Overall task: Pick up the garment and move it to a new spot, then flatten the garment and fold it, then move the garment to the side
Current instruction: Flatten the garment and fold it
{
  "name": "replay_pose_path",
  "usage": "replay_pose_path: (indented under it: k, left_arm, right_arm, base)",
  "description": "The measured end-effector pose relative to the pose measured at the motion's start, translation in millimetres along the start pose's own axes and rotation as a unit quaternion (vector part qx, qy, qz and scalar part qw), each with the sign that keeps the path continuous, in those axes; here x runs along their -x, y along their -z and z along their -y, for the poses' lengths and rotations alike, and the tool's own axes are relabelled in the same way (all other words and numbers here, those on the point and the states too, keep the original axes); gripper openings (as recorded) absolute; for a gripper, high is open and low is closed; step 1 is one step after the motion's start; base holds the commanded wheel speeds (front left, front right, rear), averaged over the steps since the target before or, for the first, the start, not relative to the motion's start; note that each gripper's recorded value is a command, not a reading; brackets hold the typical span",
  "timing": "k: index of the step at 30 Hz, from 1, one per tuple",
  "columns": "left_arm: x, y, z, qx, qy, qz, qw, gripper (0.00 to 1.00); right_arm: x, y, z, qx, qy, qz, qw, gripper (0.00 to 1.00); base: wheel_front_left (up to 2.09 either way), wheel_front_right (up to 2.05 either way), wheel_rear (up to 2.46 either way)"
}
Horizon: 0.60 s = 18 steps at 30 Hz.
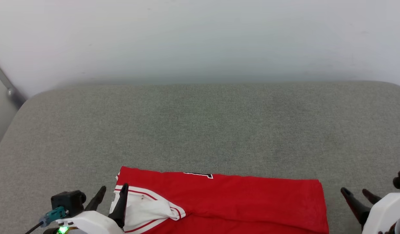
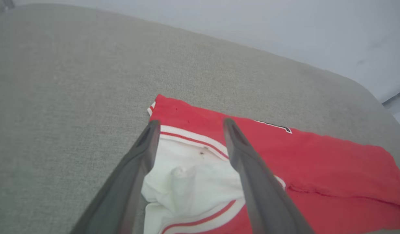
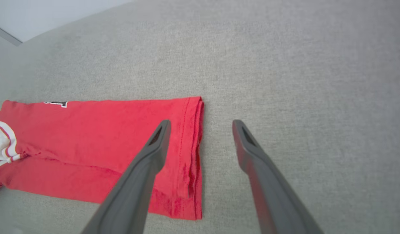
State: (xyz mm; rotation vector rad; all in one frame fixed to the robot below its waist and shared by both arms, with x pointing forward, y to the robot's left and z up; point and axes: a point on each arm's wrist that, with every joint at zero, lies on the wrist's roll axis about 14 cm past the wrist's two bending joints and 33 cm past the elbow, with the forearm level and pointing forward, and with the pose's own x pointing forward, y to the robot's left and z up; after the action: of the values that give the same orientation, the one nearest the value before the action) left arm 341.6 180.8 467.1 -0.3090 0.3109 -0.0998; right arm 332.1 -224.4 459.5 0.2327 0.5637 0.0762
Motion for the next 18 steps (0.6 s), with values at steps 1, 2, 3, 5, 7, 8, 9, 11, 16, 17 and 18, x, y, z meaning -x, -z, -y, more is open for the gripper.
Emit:
replay_pose_path:
  k: [1,2,3,5,7,8,9,11,16,17,18]
  left_arm:
    - [1,-8,3,-0.006,0.003,0.021,1.0,1.0]
    - [1,-16,7,-0.012,0.006,0.042,0.999,1.0]
    - [2,-26,11,-0.018,0.01,0.067,0.998,1.0]
    - [4,-44,18,-0.026,0.017,0.114,0.993,1.0]
    - [7,-57,19,-0.031,0.016,0.152,0.988,1.0]
    - [9,-63,17,-0.027,0.009,0.169,0.985,1.0]
    - [11,-66,16,-0.03,0.005,0.178,0.984,1.0]
    - [14,-76,17,-0.03,0.004,0.205,0.978,1.0]
    - [21,-95,23,-0.058,0.01,0.243,0.968,1.0]
    - [22,-97,25,-0.062,0.013,0.246,0.967,1.0]
    - [21,-98,27,-0.067,0.016,0.249,0.966,1.0]
  right_arm:
    - [3,-6,3,0.002,0.005,0.006,1.0,1.0]
    - [6,-10,5,0.005,0.01,0.011,1.0,1.0]
    - [8,-14,7,0.006,0.014,0.013,1.0,1.0]
    - [11,-16,10,0.01,0.021,0.004,1.0,1.0]
    - [12,-16,12,0.011,0.024,-0.009,1.0,1.0]
    - [11,-14,11,0.012,0.024,-0.02,0.999,1.0]
    - [10,-12,12,0.013,0.025,-0.031,0.999,1.0]
    - [6,-6,11,0.014,0.024,-0.055,0.998,1.0]
    - [-8,18,5,0.009,0.015,-0.12,0.993,1.0]
    - [-11,26,3,0.006,0.013,-0.136,0.991,1.0]
    - [-15,32,1,0.004,0.01,-0.149,0.989,1.0]
  base:
    - [0.0,0.0,0.0]
    - [0.0,0.0,0.0]
    - [0.0,0.0,0.0]
    - [0.0,0.0,0.0]
    - [0.0,0.0,0.0]
    - [0.0,0.0,0.0]
    - [0.0,0.0,0.0]
    - [0.0,0.0,0.0]
    - [0.0,0.0,0.0]
    - [0.0,0.0,0.0]
    - [0.0,0.0,0.0]
